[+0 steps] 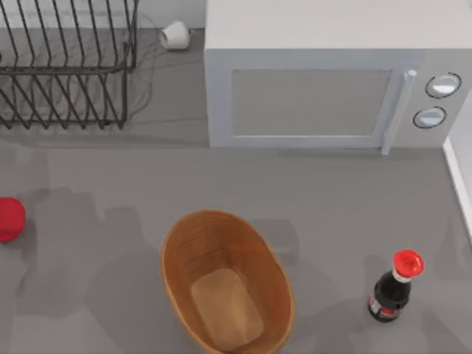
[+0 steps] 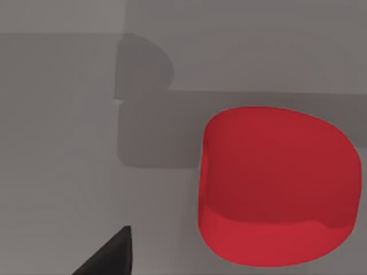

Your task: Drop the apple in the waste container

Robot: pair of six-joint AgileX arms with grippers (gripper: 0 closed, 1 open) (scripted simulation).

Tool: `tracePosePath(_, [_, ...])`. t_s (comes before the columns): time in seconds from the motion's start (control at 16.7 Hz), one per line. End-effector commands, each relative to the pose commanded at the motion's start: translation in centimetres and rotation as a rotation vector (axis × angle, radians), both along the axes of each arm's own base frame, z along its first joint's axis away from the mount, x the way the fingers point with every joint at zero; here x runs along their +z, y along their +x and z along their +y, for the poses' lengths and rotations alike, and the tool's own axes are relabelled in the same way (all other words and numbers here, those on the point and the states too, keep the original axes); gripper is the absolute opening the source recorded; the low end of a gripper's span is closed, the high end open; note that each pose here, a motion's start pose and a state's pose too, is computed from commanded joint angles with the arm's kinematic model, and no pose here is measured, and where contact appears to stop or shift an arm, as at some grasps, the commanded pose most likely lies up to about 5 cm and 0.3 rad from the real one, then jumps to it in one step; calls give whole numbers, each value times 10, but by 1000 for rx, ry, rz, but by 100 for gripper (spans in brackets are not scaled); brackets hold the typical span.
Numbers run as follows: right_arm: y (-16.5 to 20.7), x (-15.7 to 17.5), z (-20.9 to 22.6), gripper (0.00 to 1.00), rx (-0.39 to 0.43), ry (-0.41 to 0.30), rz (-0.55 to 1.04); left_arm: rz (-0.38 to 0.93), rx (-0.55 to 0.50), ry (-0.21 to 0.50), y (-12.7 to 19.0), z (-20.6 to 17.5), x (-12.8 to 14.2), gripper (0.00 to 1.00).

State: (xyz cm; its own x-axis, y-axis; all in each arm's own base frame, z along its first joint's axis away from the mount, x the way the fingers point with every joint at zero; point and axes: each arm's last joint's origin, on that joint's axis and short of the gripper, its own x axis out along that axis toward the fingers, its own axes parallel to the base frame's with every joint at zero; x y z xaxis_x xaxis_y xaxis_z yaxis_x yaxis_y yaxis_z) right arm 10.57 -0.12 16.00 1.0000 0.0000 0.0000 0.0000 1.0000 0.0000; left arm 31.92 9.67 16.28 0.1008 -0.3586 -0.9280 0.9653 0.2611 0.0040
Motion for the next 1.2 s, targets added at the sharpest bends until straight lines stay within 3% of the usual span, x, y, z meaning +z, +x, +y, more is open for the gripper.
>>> tracePosePath(0.18, [0, 0, 0, 100, 0, 0, 0, 2, -1, 0, 1, -3, -5, 100])
tracePosePath(0.6, [0, 0, 0, 100, 0, 0, 0, -4, 0, 1, 7, -23, -60, 100])
tracePosePath(0.9, [0, 0, 0, 100, 0, 0, 0, 0, 0, 0, 7, -25, -65, 100])
tracePosePath(1.2, [0, 0, 0, 100, 0, 0, 0, 0, 0, 0, 7, -25, -65, 62])
